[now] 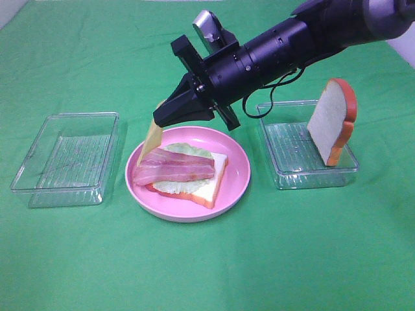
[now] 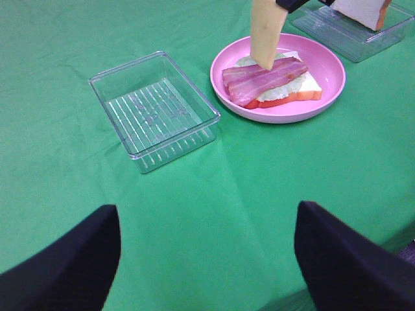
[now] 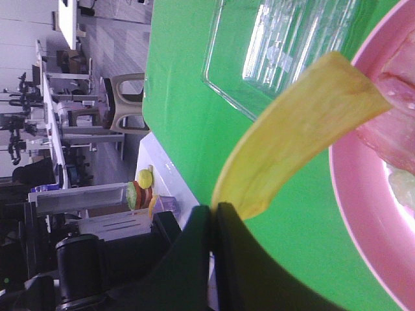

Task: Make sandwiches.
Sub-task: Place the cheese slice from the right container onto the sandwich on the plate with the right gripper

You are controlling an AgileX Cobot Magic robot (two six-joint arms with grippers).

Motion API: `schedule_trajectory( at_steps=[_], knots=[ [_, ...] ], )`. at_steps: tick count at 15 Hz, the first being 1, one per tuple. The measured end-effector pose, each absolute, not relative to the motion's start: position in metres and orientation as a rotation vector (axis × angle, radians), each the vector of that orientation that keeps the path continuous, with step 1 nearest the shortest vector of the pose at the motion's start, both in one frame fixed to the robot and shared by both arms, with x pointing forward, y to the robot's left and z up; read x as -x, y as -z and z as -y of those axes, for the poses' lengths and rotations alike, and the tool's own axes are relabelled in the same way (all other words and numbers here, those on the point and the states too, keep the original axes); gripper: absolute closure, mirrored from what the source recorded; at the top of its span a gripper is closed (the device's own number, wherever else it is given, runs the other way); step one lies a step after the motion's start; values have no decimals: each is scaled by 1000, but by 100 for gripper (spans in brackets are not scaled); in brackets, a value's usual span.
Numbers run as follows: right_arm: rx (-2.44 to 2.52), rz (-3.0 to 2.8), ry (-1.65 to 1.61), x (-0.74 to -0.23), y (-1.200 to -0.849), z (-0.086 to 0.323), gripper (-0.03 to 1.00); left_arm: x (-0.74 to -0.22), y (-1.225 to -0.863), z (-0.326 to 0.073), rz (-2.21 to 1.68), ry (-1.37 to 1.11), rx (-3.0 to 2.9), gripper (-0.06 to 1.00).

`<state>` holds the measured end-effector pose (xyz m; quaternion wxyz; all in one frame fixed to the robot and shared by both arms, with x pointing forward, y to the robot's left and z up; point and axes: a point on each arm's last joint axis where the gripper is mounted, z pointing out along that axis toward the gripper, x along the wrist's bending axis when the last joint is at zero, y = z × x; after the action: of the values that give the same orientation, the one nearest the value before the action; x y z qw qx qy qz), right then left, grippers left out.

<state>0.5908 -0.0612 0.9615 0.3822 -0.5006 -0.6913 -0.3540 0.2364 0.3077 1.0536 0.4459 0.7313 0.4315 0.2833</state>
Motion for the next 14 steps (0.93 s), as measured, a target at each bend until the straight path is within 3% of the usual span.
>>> schedule_trajectory(
  at_steps=[9, 11, 13, 14],
  knots=[
    [1501, 1814, 666, -594, -916, 64, 97, -236, -1054, -308, -1069, -702, -1811, 24],
    [1603, 1830, 613, -596, -911, 69, 88, -236, -1054, -308, -1069, -702, -1811, 24],
    [1641, 1832, 593, -597, -909, 70, 74, -236, -1054, -308, -1069, -702, -1811, 24],
    [1646, 1833, 588, -597, -909, 71, 61, -236, -1054, -308, -1069, -702, -1811, 24]
  ],
)
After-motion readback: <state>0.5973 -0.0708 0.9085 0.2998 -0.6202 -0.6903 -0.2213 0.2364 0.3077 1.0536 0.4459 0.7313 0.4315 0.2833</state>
